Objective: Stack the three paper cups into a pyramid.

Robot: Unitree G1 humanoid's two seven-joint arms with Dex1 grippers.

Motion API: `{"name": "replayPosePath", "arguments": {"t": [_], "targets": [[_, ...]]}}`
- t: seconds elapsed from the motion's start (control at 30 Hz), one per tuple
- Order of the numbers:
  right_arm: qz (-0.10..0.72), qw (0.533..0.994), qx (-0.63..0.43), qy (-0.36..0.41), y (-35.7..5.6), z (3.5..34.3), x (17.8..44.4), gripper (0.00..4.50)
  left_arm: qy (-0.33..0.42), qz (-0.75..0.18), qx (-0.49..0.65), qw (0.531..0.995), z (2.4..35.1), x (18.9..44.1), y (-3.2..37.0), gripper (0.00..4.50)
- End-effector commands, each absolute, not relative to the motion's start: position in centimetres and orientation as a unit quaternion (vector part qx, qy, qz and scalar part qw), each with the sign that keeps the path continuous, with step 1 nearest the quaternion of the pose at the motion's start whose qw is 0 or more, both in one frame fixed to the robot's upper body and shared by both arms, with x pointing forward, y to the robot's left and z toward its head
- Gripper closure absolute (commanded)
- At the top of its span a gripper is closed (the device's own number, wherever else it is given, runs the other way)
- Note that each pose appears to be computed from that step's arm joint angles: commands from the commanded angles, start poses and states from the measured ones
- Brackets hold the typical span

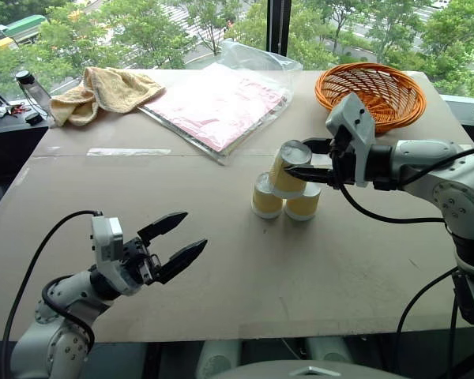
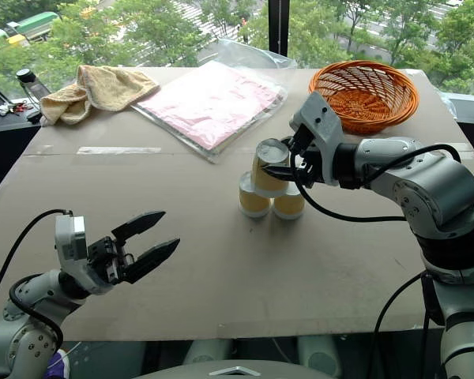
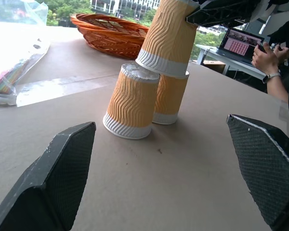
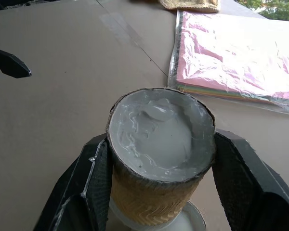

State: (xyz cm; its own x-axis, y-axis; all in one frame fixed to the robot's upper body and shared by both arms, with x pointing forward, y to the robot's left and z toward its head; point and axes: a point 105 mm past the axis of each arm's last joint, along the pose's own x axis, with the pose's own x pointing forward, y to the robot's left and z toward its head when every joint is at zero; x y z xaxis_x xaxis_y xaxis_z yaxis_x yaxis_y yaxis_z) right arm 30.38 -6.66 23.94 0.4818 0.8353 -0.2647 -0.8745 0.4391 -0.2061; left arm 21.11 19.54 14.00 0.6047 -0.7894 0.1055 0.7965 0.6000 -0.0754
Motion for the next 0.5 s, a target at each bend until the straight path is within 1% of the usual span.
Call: {"name": "replayPosePath", "arguments": {"t": [0.03, 0.1, 0.27, 0.3, 0.33, 0.37, 0.4, 0.5], "targets": [[0.498, 0.85, -0.17, 0.021, -6.9, 26.1, 30.1, 2.3, -0.053, -0.447, -0.046, 0.892, 15.1, 21.0, 19.6, 0.0], [0.496, 0.851, -0.173, 0.023, -7.0, 25.9, 30.2, 2.3, -0.053, -0.448, -0.046, 0.891, 15.1, 21.1, 19.6, 0.0], [0.494, 0.849, -0.18, 0.042, -6.9, 24.2, 30.5, 2.3, -0.054, -0.451, -0.045, 0.89, 15.1, 21.2, 19.5, 0.0], [0.493, 0.848, -0.188, 0.046, -7.0, 23.7, 30.6, 1.29, -0.054, -0.451, -0.044, 0.89, 15.1, 21.2, 19.5, 0.0], [0.498, 0.844, -0.193, 0.048, -7.0, 23.4, 30.5, 1.04, -0.054, -0.452, -0.044, 0.89, 15.1, 21.2, 19.5, 0.0], [0.501, 0.842, -0.196, 0.048, -7.0, 23.3, 30.4, 0.67, -0.054, -0.452, -0.044, 0.889, 15.1, 21.2, 19.5, 0.0], [0.502, 0.841, -0.198, 0.045, -7.1, 23.3, 30.3, 0.06, -0.054, -0.452, -0.044, 0.889, 15.1, 21.2, 19.6, 0.0], [0.482, 0.851, -0.206, 0.025, -8.0, 24.0, 30.3, 0.06, -0.054, -0.451, -0.045, 0.89, 15.1, 21.1, 19.5, 0.0]]}}
